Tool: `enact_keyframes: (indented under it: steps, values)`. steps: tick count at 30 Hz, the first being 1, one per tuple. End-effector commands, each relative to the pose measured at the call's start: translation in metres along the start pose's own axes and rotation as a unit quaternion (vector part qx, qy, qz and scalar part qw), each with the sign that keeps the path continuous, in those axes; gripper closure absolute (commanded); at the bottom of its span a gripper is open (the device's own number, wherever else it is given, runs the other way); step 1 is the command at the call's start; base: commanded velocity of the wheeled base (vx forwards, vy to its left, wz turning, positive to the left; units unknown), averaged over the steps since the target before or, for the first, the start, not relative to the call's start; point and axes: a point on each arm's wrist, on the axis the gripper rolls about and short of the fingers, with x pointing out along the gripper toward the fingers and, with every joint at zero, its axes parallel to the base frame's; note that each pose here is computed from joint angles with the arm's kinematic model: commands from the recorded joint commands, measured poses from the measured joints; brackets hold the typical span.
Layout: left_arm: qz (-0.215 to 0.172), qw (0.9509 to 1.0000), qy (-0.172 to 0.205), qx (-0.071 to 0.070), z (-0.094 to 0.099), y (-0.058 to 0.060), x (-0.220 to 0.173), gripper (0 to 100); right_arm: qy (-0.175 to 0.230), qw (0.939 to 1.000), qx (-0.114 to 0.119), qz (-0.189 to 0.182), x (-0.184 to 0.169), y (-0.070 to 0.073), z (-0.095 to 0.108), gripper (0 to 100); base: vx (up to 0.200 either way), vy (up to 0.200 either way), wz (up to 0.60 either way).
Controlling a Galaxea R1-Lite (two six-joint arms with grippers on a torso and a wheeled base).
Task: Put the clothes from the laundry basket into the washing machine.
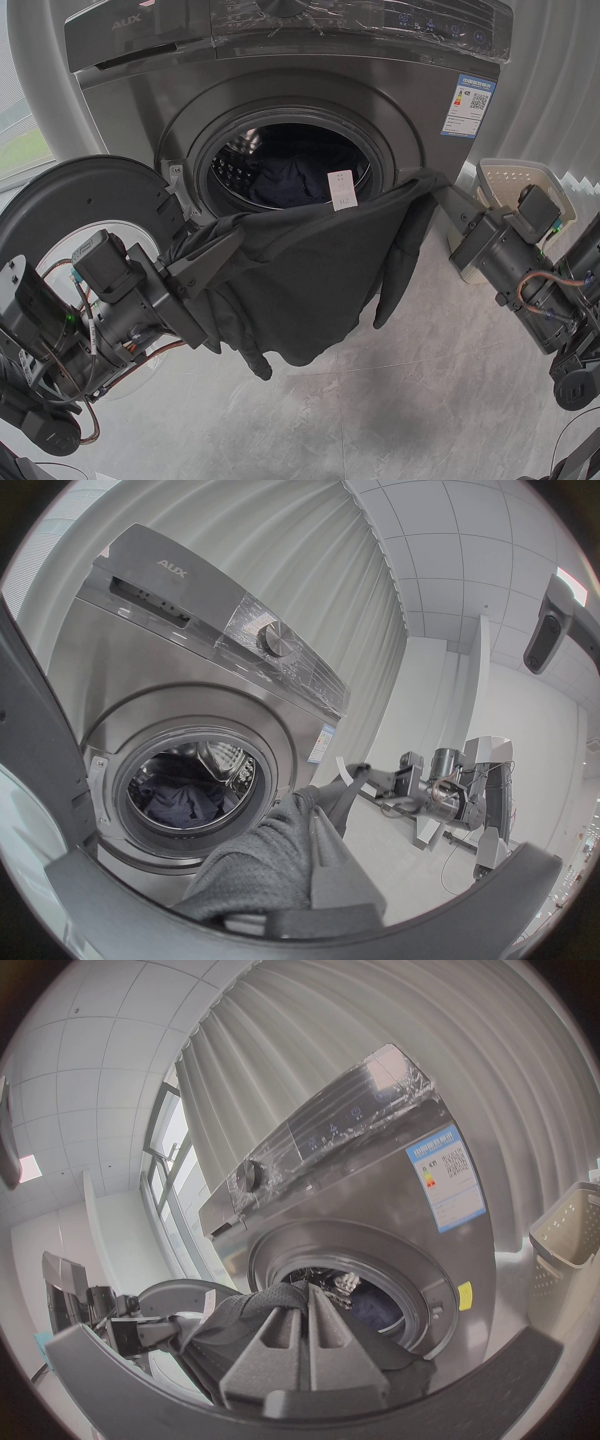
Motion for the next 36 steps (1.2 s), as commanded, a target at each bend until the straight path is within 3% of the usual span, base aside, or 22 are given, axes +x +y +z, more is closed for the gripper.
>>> enact_keyframes:
  steps: [1,2,7,10,14,16,19,25,28,31,36]
  values:
    - [-0.011,0.9999,0.008,-0.006,-0.012,0.001,0.022,100,0.060,0.9981,-0.006,-0.012,-0.016,-0.006,-0.018,0,0.000,0.000,0.00]
    - [-0.011,0.9999,0.009,-0.005,-0.015,0.003,0.028,100,0.094,0.9953,-0.010,-0.016,-0.024,-0.007,-0.029,0,0.000,0.000,0.00]
    - [-0.018,0.9996,-0.022,-0.002,-0.008,0.007,0.050,100,0.155,0.9878,-0.012,-0.012,-0.035,-0.010,-0.055,0,0.000,0.000,0.00]
    - [-0.024,0.9991,-0.035,0.000,-0.005,0.007,0.058,100,0.200,0.9797,-0.011,-0.003,-0.039,-0.013,-0.076,0,0.000,0.000,0.00]
    - [-0.036,0.9985,-0.042,-0.002,-0.002,-0.001,0.061,100,0.258,0.9660,-0.020,-0.001,-0.048,-0.017,-0.105,0,0.000,0.000,0.00]
    - [-0.044,0.9981,-0.044,-0.004,-0.001,-0.007,0.061,100,0.265,0.9640,-0.023,0.007,-0.052,-0.015,-0.112,0,0.000,0.000,0.00]
    - [-0.055,0.9974,-0.047,-0.010,-0.001,-0.015,0.062,100,0.263,0.9642,-0.018,0.025,-0.051,-0.007,-0.119,0,0.000,0.000,0.00]
    - [-0.062,0.9963,-0.058,-0.008,0.003,-0.015,0.071,100,0.272,0.9617,-0.016,0.034,-0.045,-0.005,-0.129,0,0.000,0.000,0.00]
    - [-0.067,0.9957,-0.063,-0.009,0.005,-0.017,0.074,100,0.279,0.9593,-0.014,0.040,-0.029,-0.008,-0.156,0,0.000,0.000,0.00]
    - [-0.066,0.9957,-0.064,-0.011,0.005,-0.019,0.074,100,0.269,0.9621,-0.015,0.040,-0.014,-0.009,-0.168,0,0.000,0.000,0.00]
    - [-0.065,0.9956,-0.066,-0.010,0.007,-0.019,0.073,100,0.230,0.9719,-0.020,0.043,0.021,-0.010,-0.185,0,0.000,0.000,0.00]
